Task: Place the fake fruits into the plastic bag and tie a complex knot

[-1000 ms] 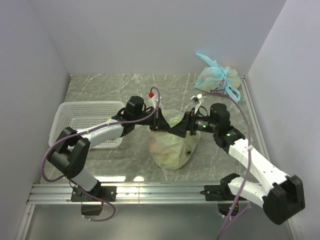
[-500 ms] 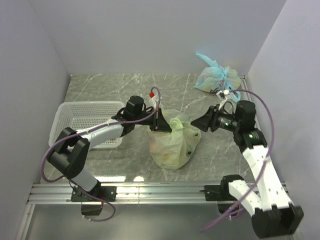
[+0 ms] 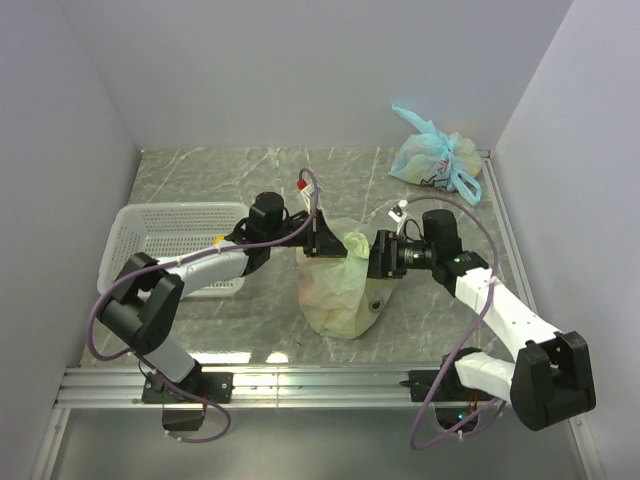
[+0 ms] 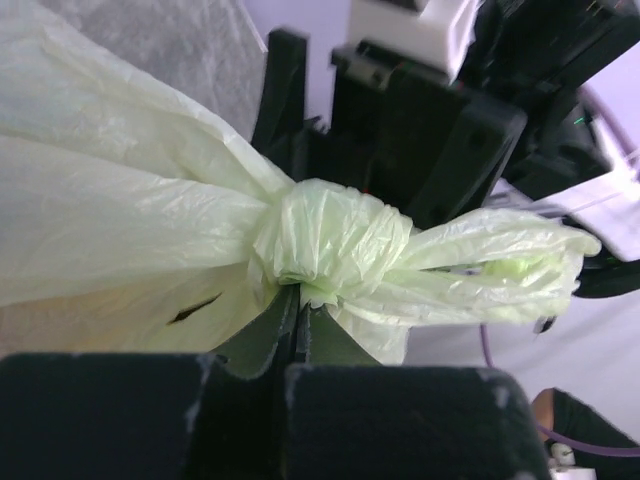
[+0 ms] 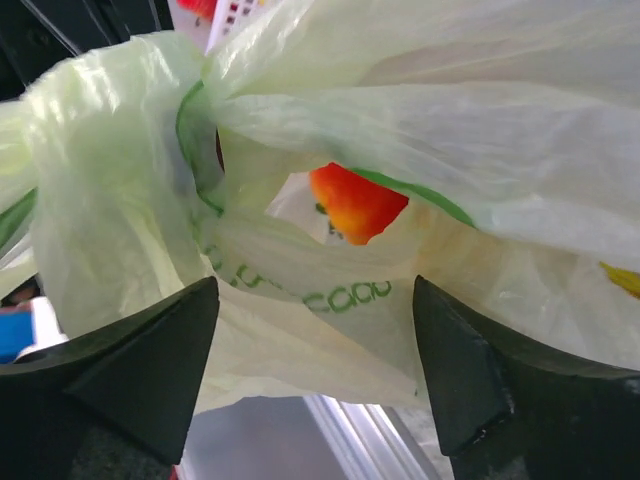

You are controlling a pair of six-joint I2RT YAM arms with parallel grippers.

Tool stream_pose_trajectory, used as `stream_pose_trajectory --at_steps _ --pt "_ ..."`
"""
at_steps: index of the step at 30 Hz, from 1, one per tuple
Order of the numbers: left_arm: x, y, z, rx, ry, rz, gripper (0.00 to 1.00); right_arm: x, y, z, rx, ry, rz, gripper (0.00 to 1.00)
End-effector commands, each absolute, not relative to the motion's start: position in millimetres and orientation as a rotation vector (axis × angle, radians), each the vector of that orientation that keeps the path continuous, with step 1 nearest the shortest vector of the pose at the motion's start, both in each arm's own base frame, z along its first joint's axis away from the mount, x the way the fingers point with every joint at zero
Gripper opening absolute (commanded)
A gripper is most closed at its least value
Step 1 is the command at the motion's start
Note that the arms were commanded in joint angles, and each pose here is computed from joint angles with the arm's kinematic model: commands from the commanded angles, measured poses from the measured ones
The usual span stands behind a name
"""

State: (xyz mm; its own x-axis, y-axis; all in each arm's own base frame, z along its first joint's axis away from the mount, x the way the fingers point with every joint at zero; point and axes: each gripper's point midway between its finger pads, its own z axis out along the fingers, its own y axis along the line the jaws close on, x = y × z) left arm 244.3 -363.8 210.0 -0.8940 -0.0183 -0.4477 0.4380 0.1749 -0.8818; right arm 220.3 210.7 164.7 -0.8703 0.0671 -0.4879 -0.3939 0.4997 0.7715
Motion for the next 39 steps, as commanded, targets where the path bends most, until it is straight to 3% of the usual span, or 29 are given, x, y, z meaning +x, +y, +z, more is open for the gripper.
stream_pose_trajectory --at_steps 1,3,11,24,27,30,33,36,37,39 --pt "248.1 -373.8 233.6 0.369 1.972 -1.877 0.00 220.3 229.1 176.7 -0.325 2.210 1.426 0.86" --pt "244.1 -378.1 242.9 0.393 1.881 -1.944 0.00 221.4 235.2 174.5 -0.317 2.221 1.459 0.87" --pt "230.2 -396.5 227.7 0.382 1.928 -2.018 0.00 231.3 248.1 198.4 -0.456 2.120 1.486 0.88" --pt "226.8 -392.2 216.9 0.447 1.992 -1.945 0.00 199.4 188.3 218.7 -0.530 2.121 1.294 0.87" --pt "226.0 -391.9 217.8 0.466 1.985 -1.940 0.00 206.1 184.4 223.9 -0.482 2.079 1.285 0.74" --pt "225.9 -391.2 218.7 0.468 1.981 -1.940 0.00 225.2 179.1 217.1 -0.382 2.079 1.251 0.43" --pt "225.3 -390.9 218.6 0.475 1.984 -1.929 0.00 241.6 176.7 203.8 -0.317 2.097 1.219 0.28" --pt "225.8 -390.9 216.2 0.479 1.992 -1.926 0.00 246.0 187.3 196.7 -0.337 2.114 1.228 0.30" --pt "226.2 -391.9 215.7 0.481 1.991 -1.925 0.00 245.4 191.7 194.9 -0.359 2.120 1.224 0.41" --pt "227.4 -392.7 215.0 0.475 1.994 -1.926 0.00 241.8 203.4 193.0 -0.385 2.123 1.258 0.52"
